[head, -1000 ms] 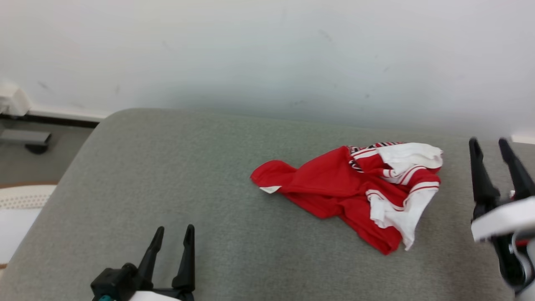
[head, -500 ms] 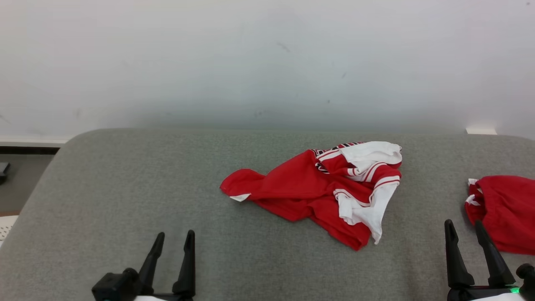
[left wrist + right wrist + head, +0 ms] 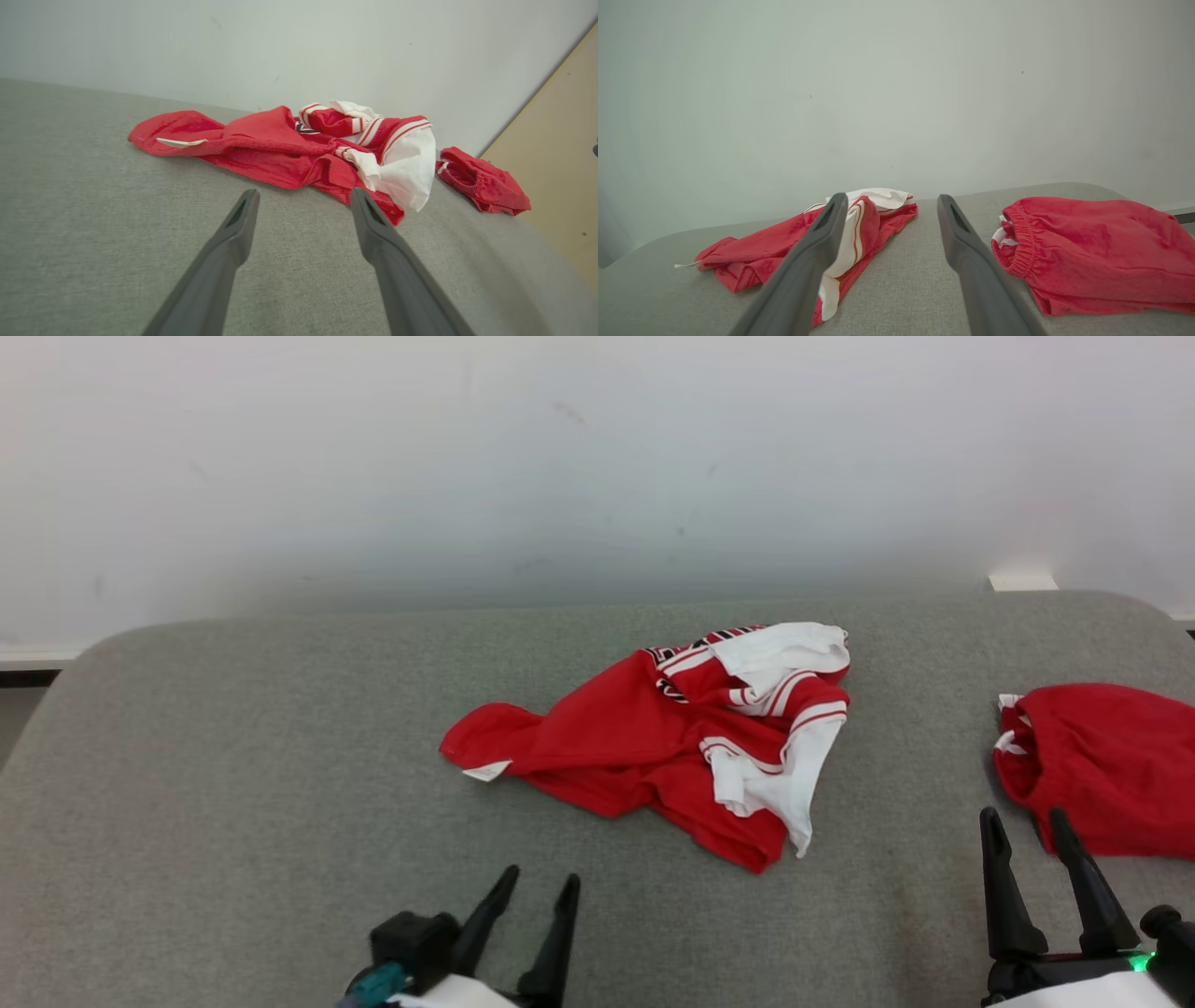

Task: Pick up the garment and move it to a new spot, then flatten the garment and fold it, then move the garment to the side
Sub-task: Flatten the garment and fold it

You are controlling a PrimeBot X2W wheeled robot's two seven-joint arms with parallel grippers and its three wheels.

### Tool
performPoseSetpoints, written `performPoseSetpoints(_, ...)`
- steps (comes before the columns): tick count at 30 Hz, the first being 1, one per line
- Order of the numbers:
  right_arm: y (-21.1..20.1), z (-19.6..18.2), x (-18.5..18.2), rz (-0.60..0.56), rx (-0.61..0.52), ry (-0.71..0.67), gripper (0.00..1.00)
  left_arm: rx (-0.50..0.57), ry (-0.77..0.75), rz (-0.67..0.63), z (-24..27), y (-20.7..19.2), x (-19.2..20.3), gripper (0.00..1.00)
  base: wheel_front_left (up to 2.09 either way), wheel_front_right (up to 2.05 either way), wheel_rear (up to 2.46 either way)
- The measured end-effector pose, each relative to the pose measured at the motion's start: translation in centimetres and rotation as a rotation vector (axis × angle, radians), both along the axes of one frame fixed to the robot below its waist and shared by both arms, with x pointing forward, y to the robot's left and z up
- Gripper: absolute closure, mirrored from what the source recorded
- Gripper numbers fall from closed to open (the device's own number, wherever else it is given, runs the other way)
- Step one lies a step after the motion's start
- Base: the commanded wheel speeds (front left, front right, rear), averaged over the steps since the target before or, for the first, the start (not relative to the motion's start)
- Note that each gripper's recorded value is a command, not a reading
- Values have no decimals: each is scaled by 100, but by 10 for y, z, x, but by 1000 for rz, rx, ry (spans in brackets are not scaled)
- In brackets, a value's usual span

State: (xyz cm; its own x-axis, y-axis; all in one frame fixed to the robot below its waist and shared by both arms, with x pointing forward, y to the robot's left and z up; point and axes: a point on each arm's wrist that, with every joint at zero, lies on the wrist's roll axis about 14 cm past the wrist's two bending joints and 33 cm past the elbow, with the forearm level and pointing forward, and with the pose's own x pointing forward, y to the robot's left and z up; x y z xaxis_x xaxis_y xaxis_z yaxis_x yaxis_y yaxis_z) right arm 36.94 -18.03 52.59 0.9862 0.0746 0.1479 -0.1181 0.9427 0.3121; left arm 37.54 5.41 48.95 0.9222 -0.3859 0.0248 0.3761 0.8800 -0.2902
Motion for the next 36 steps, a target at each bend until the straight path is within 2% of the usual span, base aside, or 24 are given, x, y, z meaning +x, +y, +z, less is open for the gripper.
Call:
performPoseSetpoints(9,-30,4,8,-102,2,-10,0,74,130,-346,-34,-98,7,0,0,0,0)
performPoseSetpoints(17,-50,-4,8,-173,1,16,0,131,193,-517,-56,-148,20,0,0,0,0)
performPoseSetpoints(23,-65,-11,5,-221,-6,39,0,181,215,-576,-69,-170,26,0,0,0,0)
performPoseSetpoints(29,-68,-12,6,-235,-4,44,0,237,226,-569,-75,-176,38,0,0,0,0)
performPoseSetpoints(30,-67,-12,6,-236,-4,46,0,242,222,-571,-74,-177,40,2,0,0,0)
performPoseSetpoints(31,-67,-13,6,-235,-2,48,0,252,219,-575,-73,-178,40,39,0,0,0)
performPoseSetpoints(32,-66,-14,6,-234,0,51,0,264,215,-578,-73,-179,41,82,0,0,0)
performPoseSetpoints(33,-65,-15,6,-233,3,52,0,273,210,-581,-72,-179,41,100,0,0,0)
performPoseSetpoints(36,-63,-15,6,-229,8,52,0,270,195,-581,-68,-179,42,100,0,0,0)
